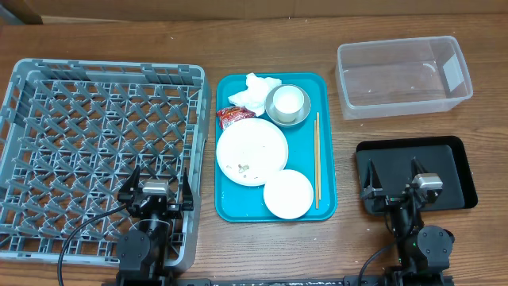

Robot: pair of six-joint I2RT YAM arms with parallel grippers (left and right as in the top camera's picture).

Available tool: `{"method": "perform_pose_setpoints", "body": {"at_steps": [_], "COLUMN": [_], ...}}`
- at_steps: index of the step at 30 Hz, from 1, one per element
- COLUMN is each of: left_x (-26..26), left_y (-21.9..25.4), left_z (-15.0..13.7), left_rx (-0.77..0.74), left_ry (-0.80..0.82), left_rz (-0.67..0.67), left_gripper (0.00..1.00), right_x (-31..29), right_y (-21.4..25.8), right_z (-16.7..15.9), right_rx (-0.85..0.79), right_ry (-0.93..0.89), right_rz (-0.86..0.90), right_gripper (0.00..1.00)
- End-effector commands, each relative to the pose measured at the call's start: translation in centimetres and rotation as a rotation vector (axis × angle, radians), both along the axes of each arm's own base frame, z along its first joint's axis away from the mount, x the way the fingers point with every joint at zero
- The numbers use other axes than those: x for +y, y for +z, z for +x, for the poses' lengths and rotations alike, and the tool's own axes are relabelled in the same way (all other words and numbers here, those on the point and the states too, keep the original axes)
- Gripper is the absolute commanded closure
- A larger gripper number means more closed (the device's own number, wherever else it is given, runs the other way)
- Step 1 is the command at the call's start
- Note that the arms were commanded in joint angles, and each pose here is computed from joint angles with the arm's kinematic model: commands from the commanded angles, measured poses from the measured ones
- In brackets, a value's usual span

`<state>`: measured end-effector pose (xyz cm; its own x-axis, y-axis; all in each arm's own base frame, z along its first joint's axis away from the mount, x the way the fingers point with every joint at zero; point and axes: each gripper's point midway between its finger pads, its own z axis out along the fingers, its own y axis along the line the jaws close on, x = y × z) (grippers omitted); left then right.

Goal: Sort waste into correct bins and load items into the dishwasher

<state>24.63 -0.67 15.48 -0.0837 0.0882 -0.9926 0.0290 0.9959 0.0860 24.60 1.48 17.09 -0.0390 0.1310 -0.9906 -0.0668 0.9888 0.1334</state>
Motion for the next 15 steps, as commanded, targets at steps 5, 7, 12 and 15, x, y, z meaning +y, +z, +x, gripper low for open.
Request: {"method": "perform_pose_setpoints", "body": {"at_steps": [5, 7, 12, 15], "left_x": [-0.4, -0.4, -1.1, -1.9], "left_y": [0.1, 0.1, 0.2, 0.3], "left_z": [0.0, 0.0, -0.1, -0.1], "left_rx": [-0.007, -0.008, -0.012, -0.011], "left_ry": [-0.018, -0.018, -0.058, -0.102], "left_rz": [0.0, 0.001, -0.024, -0.082], "left_gripper": [0.0, 0.0, 0.0, 0.0], "right_x": [-0.2, -0.2, -0.2, -0.2], "right_y": [-0.2, -0.2, -0.2, -0.2], "right_z": [0.0, 0.0, 0.0, 0.0], "right_rx": [-0.004, -0.004, -0.004, -0.004], "right_ry": [-0.012, -0.012, -0.012, -0.012], "right_rz": [-0.004, -0.004, -0.004, -0.004], "right_gripper": [0.0, 0.0, 0.0, 0.0]}}
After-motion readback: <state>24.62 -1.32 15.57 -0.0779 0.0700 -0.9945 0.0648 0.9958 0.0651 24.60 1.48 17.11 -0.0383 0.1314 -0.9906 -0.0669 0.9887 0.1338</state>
